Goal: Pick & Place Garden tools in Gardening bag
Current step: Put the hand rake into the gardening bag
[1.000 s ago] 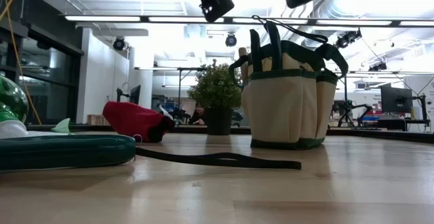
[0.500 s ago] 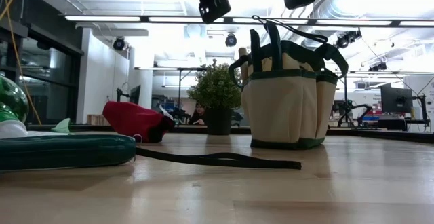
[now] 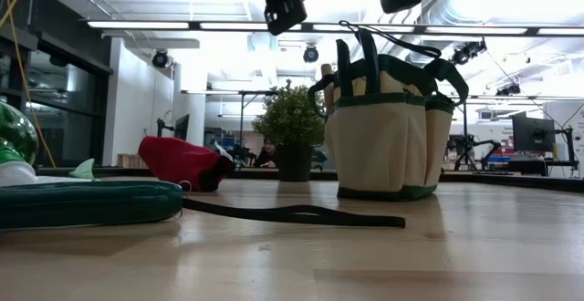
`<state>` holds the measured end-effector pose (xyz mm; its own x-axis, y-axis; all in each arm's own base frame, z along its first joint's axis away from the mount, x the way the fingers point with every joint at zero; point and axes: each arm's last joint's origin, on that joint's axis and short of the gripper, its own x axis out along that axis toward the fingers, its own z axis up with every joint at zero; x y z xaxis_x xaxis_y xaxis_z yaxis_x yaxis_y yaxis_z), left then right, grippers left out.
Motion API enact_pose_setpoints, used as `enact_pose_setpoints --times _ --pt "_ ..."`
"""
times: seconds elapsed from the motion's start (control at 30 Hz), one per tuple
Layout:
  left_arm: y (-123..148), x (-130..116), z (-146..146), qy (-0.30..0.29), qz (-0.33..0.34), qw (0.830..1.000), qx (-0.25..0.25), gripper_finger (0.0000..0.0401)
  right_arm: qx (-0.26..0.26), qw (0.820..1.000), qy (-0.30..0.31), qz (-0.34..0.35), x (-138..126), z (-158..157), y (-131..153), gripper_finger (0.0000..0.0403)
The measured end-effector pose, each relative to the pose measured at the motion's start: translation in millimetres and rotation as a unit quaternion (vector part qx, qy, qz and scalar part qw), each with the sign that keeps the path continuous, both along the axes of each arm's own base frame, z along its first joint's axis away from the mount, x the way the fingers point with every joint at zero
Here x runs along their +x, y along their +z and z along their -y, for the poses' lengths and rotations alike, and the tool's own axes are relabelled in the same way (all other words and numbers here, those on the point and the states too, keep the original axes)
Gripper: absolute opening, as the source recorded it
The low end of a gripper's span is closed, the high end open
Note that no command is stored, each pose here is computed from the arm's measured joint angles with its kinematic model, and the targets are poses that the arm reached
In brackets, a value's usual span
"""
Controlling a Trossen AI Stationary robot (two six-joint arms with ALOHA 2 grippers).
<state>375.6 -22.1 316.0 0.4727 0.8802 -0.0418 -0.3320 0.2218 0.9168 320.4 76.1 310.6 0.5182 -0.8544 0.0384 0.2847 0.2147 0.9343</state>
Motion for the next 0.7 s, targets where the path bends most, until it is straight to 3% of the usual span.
enact_pose_setpoints --times 0.3,0.5,0.7 --pt "0.0 -0.2 -0.1 0.005 0.0 1.0 0.0 0.0057 -0.003 1.0 0.008 -0.003 1.2 2.3 -0.1 0.0062" --pt "0.6 0.3 0.3 -0.004 0.003 1.0 -0.001 0.0096 -0.012 1.0 0.027 -0.01 2.1 1.5 0.1 0.006" --pt "0.4 0.4 0.4 -0.008 0.002 1.0 -0.002 0.0105 -0.019 0.999 0.023 -0.02 2.7 4.2 0.2 0.006"
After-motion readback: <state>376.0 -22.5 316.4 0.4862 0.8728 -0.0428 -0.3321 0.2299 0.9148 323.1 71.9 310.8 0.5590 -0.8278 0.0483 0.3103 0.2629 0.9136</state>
